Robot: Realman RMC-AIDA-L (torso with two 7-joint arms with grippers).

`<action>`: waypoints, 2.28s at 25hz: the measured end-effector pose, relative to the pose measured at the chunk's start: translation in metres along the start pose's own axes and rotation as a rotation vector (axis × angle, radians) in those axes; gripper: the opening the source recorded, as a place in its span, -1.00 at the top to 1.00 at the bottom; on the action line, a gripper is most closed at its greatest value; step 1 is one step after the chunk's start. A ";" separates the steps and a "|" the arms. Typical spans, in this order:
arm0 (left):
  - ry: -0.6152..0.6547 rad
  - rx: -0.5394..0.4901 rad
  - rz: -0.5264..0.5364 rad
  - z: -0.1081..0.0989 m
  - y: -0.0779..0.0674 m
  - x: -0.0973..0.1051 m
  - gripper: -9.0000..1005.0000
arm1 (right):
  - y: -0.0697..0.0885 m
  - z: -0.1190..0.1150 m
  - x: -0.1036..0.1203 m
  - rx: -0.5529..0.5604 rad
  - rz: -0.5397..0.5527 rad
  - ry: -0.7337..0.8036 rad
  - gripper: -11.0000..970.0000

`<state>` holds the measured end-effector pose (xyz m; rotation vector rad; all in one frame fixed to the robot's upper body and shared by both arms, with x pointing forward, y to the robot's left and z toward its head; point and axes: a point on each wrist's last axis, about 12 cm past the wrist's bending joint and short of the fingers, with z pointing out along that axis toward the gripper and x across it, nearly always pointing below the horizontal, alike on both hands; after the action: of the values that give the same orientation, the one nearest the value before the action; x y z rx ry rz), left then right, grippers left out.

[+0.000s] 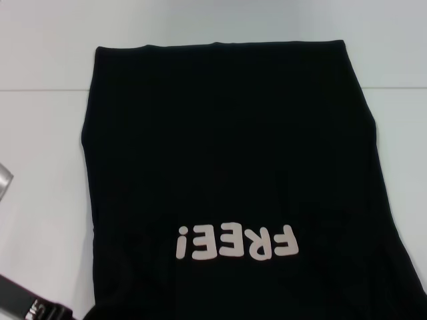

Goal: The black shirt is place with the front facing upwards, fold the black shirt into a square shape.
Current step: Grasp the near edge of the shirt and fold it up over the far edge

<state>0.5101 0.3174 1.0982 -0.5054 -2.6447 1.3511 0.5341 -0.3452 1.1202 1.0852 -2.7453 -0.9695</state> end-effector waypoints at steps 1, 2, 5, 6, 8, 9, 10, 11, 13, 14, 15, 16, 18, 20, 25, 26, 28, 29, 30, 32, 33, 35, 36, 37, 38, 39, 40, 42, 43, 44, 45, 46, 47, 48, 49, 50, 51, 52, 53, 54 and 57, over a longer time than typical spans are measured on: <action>0.001 0.000 0.000 0.001 0.000 0.001 0.93 | 0.000 0.002 0.000 0.001 0.002 -0.007 0.91; 0.000 0.001 0.000 0.001 0.001 0.001 0.93 | -0.001 0.002 -0.001 0.002 0.003 -0.019 0.91; -0.030 0.008 0.014 -0.001 -0.001 -0.003 0.93 | 0.000 0.001 -0.007 -0.008 0.007 -0.091 0.90; -0.051 0.010 0.020 -0.003 -0.002 -0.007 0.93 | 0.000 -0.001 -0.008 -0.014 0.011 -0.126 0.90; -0.103 0.010 0.027 -0.010 -0.004 -0.013 0.93 | -0.001 -0.006 -0.011 -0.023 0.026 -0.202 0.90; -0.146 0.007 0.029 -0.016 -0.005 -0.019 0.93 | -0.001 -0.010 -0.013 -0.029 0.039 -0.250 0.90; -0.230 0.006 0.023 -0.026 -0.007 -0.029 0.93 | -0.002 -0.021 -0.016 -0.037 0.067 -0.353 0.90; -0.230 0.006 0.023 -0.026 -0.007 -0.029 0.93 | -0.002 -0.021 -0.016 -0.037 0.067 -0.353 0.90; -0.336 0.012 0.010 -0.038 -0.008 -0.039 0.93 | -0.004 -0.036 -0.015 -0.049 0.106 -0.482 0.89; -0.395 0.018 0.000 -0.044 -0.009 -0.043 0.93 | -0.006 -0.044 -0.014 -0.057 0.130 -0.562 0.89; -0.463 0.026 -0.009 -0.051 -0.008 -0.047 0.93 | -0.007 -0.049 -0.012 -0.063 0.147 -0.626 0.89; -0.507 0.031 -0.015 -0.055 -0.008 -0.050 0.93 | -0.008 -0.055 -0.010 -0.069 0.166 -0.690 0.89; -0.626 0.035 -0.027 -0.063 -0.006 -0.057 0.93 | -0.012 -0.063 -0.008 -0.082 0.196 -0.831 0.89; -0.726 0.025 -0.038 -0.068 -0.002 -0.064 0.93 | -0.018 -0.066 -0.009 -0.093 0.229 -0.981 0.89; -0.939 0.000 -0.038 -0.069 0.004 -0.084 0.93 | -0.037 -0.040 -0.019 -0.090 0.343 -1.262 0.88; -0.939 0.000 -0.038 -0.069 0.004 -0.084 0.93 | -0.037 -0.040 -0.019 -0.090 0.343 -1.262 0.88; -0.969 -0.017 -0.024 -0.064 0.003 -0.090 0.93 | -0.040 -0.028 -0.025 -0.063 0.357 -1.285 0.88; -0.976 -0.026 -0.020 -0.062 0.004 -0.093 0.93 | -0.041 -0.023 -0.028 -0.046 0.362 -1.293 0.87; -0.990 -0.060 -0.007 -0.056 0.005 -0.101 0.93 | -0.043 -0.014 -0.035 -0.007 0.371 -1.305 0.87; -0.996 -0.076 -0.003 -0.053 0.006 -0.104 0.93 | -0.044 -0.011 -0.037 0.014 0.372 -1.310 0.87; -1.006 -0.095 0.000 -0.049 0.007 -0.107 0.93 | -0.045 -0.008 -0.040 0.033 0.374 -1.313 0.87; -1.034 -0.137 0.001 -0.044 0.009 -0.114 0.93 | -0.048 -0.003 -0.046 0.084 0.370 -1.319 0.87; -1.041 -0.148 0.002 -0.042 0.010 -0.116 0.93 | -0.048 -0.003 -0.049 0.095 0.367 -1.320 0.87; -1.056 -0.168 0.006 -0.040 0.010 -0.120 0.93 | -0.048 -0.003 -0.049 0.095 0.367 -1.320 0.87; -1.065 -0.184 0.013 -0.040 0.009 -0.123 0.93 | -0.049 -0.004 -0.051 0.107 0.361 -1.318 0.86; -1.072 -0.203 0.023 -0.039 0.008 -0.127 0.93 | -0.049 -0.004 -0.054 0.117 0.356 -1.316 0.86; -1.074 -0.215 0.028 -0.038 0.007 -0.130 0.93 | -0.049 -0.005 -0.059 0.131 0.350 -1.312 0.86; -1.070 -0.249 0.037 -0.036 0.006 -0.137 0.93 | -0.049 -0.005 -0.061 0.137 0.348 -1.310 0.86; -1.066 -0.268 0.040 -0.034 0.005 -0.141 0.93 | -0.050 -0.005 -0.064 0.146 0.345 -1.306 0.86; -1.064 -0.282 0.043 -0.032 0.004 -0.144 0.93 | -0.050 -0.005 -0.067 0.156 0.343 -1.301 0.86; -1.061 -0.297 0.045 -0.030 0.004 -0.146 0.93 | -0.050 -0.004 -0.070 0.164 0.340 -1.295 0.86; -1.058 -0.311 0.047 -0.027 0.004 -0.148 0.93 | -0.050 -0.002 -0.073 0.174 0.336 -1.284 0.86; -1.053 -0.326 0.052 -0.024 0.003 -0.151 0.93 | -0.049 -0.001 -0.077 0.181 0.329 -1.274 0.85; -1.050 -0.337 0.055 -0.022 0.003 -0.152 0.93 | -0.049 0.000 -0.080 0.186 0.320 -1.266 0.85; -1.047 -0.344 0.060 -0.020 0.002 -0.153 0.93 | -0.047 0.000 -0.083 0.185 0.303 -1.258 0.85; -1.043 -0.347 0.066 -0.019 0.001 -0.155 0.93 | -0.045 0.000 -0.086 0.181 0.284 -1.251 0.85; -1.040 -0.348 0.069 -0.019 0.000 -0.156 0.93 | -0.043 0.000 -0.089 0.172 0.261 -1.245 0.85; -1.037 -0.344 0.074 -0.018 -0.001 -0.157 0.93 | -0.040 -0.001 -0.092 0.160 0.240 -1.239 0.85; -1.037 -0.344 0.074 -0.018 -0.001 -0.157 0.93 | -0.037 -0.002 -0.094 0.142 0.215 -1.231 0.85; -1.036 -0.342 0.075 -0.018 -0.001 -0.157 0.93 | -0.034 -0.004 -0.097 0.123 0.186 -1.218 0.85; -1.033 -0.338 0.073 -0.017 -0.002 -0.157 0.93 | -0.026 -0.007 -0.100 0.087 0.118 -1.168 0.84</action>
<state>0.6611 0.2743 1.1154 0.1578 -3.7327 1.4391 0.6273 -0.3007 1.1295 0.3276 -3.6216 -1.9331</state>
